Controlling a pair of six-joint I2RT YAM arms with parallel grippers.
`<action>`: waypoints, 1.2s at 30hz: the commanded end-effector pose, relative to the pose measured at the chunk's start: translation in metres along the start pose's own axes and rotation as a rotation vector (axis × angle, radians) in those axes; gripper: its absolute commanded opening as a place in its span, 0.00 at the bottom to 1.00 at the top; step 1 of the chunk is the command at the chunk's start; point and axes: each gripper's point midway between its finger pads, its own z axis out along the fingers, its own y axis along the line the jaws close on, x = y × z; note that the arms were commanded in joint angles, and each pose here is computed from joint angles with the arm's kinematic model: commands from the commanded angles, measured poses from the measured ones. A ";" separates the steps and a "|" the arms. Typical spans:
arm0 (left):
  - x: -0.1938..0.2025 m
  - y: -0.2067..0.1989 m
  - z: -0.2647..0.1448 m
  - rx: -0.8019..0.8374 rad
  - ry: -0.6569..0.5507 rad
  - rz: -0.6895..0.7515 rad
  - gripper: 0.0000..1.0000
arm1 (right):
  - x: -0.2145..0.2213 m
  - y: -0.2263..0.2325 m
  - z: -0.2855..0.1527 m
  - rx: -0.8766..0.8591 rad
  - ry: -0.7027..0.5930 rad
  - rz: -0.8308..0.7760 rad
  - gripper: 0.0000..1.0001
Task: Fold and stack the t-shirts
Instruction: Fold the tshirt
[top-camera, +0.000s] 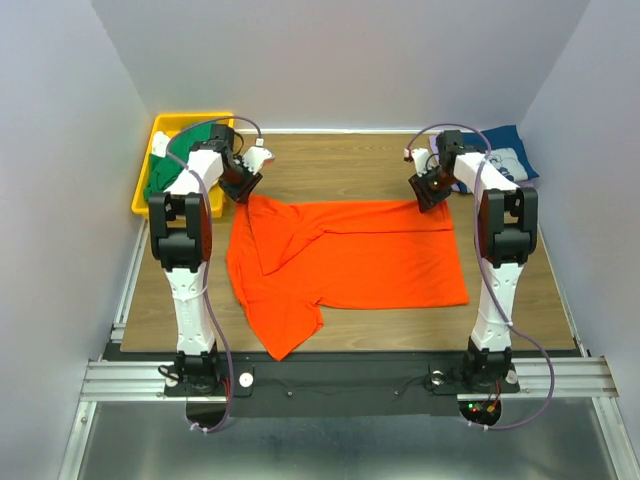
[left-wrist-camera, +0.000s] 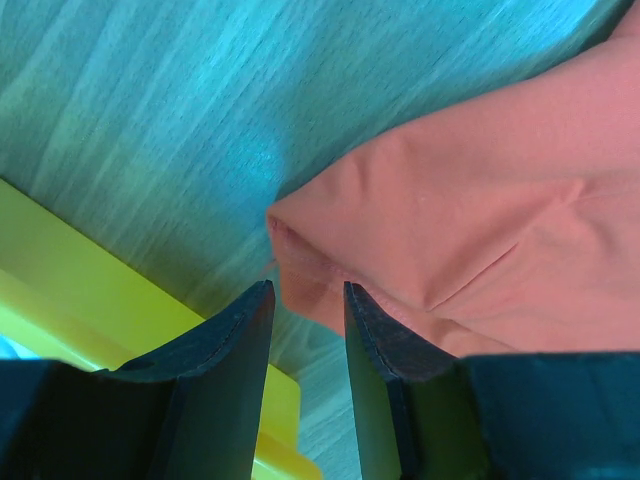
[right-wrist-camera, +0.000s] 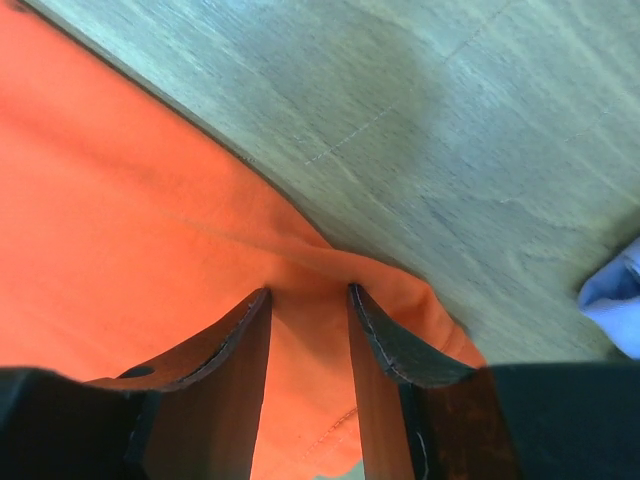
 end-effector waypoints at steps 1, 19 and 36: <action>-0.015 0.011 -0.016 -0.040 -0.026 0.048 0.46 | 0.012 0.005 0.012 -0.012 0.049 0.010 0.42; 0.001 0.020 0.013 -0.051 0.007 -0.010 0.05 | 0.045 -0.021 0.024 0.122 0.191 0.023 0.40; 0.012 0.055 0.001 -0.239 0.027 -0.165 0.00 | 0.036 -0.046 0.017 0.246 0.184 0.081 0.40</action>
